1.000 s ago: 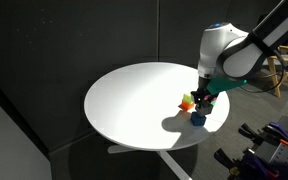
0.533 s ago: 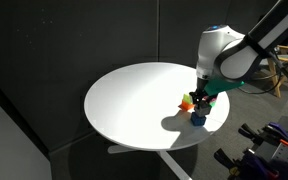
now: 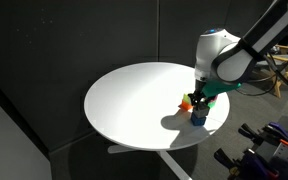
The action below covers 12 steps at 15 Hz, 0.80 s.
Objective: Pick up the gray block and put it on the blue block
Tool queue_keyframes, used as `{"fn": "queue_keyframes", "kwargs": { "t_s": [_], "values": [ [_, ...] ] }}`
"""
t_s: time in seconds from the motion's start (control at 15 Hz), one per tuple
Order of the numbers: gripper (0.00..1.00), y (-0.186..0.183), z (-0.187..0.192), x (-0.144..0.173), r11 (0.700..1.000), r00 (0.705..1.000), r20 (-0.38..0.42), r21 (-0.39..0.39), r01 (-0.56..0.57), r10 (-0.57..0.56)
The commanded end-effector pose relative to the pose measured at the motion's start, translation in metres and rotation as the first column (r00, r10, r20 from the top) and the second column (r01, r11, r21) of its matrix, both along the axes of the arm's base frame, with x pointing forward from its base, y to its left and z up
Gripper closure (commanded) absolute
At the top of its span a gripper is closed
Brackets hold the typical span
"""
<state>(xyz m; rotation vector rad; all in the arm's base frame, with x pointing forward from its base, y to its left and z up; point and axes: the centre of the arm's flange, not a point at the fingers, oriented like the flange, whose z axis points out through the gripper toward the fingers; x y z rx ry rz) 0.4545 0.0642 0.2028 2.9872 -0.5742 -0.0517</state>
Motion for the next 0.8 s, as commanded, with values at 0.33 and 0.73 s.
{"fn": "queue_keyframes", "kwargs": {
  "t_s": [0.33,0.73],
  "values": [
    [0.08,0.006,-0.006,0.006,1.000,1.000,0.004,-0.001,-0.010,0.010],
    [0.00,0.008,0.005,-0.002,0.999,0.999,0.011,0.003,-0.038,0.038]
  ]
}}
